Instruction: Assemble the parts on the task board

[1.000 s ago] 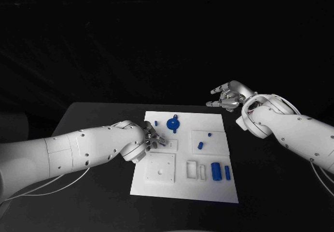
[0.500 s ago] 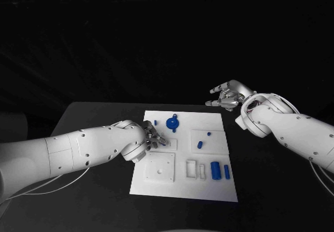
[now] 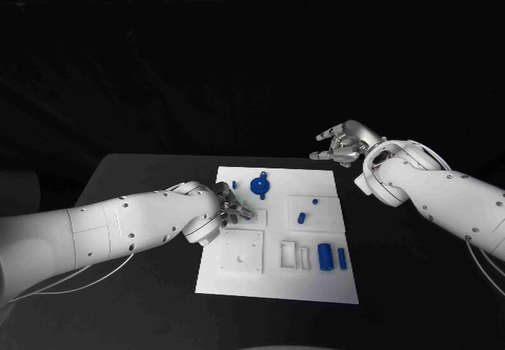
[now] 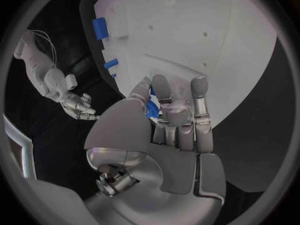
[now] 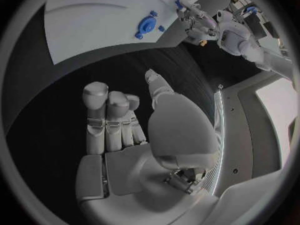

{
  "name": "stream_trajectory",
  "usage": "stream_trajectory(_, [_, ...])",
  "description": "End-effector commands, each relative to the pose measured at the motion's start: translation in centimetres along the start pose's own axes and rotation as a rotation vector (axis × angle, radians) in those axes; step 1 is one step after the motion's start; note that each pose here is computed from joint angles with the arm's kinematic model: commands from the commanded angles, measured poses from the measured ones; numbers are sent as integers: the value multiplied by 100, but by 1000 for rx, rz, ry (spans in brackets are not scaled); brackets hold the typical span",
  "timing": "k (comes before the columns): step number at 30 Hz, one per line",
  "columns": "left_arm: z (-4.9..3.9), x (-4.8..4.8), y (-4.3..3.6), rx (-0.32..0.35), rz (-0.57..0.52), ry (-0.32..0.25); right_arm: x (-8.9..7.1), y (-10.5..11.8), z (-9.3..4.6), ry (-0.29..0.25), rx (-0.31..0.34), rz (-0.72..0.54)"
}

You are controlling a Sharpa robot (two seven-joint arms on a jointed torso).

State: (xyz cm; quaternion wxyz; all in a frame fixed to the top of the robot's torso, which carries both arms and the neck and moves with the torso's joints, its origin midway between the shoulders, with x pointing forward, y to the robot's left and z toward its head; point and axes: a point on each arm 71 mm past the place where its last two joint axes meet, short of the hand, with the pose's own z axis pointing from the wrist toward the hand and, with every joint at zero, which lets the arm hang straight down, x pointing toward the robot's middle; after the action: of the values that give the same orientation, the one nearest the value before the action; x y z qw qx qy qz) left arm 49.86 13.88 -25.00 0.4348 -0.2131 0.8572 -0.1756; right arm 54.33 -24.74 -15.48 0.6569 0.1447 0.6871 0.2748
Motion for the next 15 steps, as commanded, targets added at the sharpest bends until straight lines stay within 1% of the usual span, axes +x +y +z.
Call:
stream_trajectory(1, [-1, 4, -6, 6, 12, 3, 8, 3, 1, 12, -3, -2])
stream_trajectory(15, [2, -12, 12, 4, 19, -3, 12, 2, 3, 14, -3, -1])
